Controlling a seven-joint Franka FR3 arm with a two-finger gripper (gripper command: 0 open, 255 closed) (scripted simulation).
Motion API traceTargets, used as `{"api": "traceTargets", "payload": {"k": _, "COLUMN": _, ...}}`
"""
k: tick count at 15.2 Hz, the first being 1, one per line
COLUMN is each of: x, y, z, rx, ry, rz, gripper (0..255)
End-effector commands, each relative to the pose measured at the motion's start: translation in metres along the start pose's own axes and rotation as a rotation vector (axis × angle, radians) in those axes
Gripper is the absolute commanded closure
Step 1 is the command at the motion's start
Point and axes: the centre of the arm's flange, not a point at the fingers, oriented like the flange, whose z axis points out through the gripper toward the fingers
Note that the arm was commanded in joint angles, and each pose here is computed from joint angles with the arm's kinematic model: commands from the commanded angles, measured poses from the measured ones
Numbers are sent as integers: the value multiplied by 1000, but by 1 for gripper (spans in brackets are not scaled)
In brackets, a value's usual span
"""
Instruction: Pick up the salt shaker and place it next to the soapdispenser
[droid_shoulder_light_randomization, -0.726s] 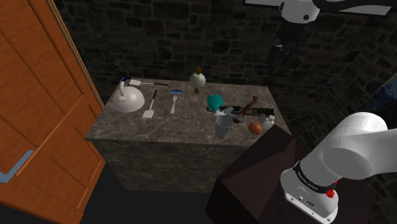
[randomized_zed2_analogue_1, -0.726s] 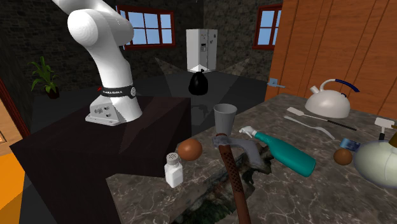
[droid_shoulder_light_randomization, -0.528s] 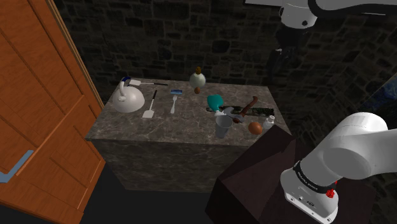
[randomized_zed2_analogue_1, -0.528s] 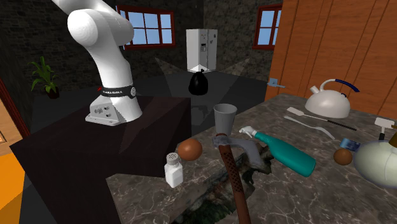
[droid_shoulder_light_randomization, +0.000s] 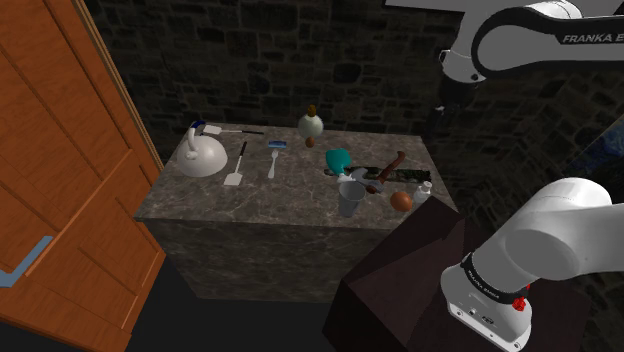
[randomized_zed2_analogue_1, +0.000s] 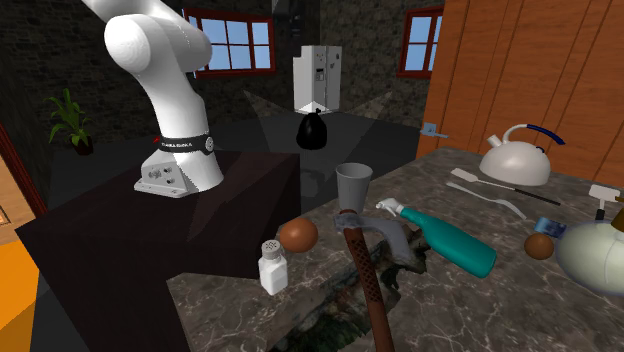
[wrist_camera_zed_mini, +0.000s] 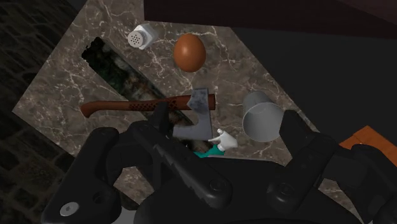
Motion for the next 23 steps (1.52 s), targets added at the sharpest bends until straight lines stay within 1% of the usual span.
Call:
{"api": "traceTargets", "payload": {"k": 1, "x": 0, "y": 17, "z": 23, "rx": 5, "ry": 4, "rz": -7, "gripper": 0}}
{"api": "traceTargets", "payload": {"k": 22, "x": -3, "y": 163, "z": 264, "rx": 61, "ry": 20, "rz": -69, "gripper": 0}}
{"api": "traceTargets", "payload": {"k": 23, "x": -3, "y": 165, "z": 267, "rx": 62, "ry": 20, "rz": -70, "gripper": 0}}
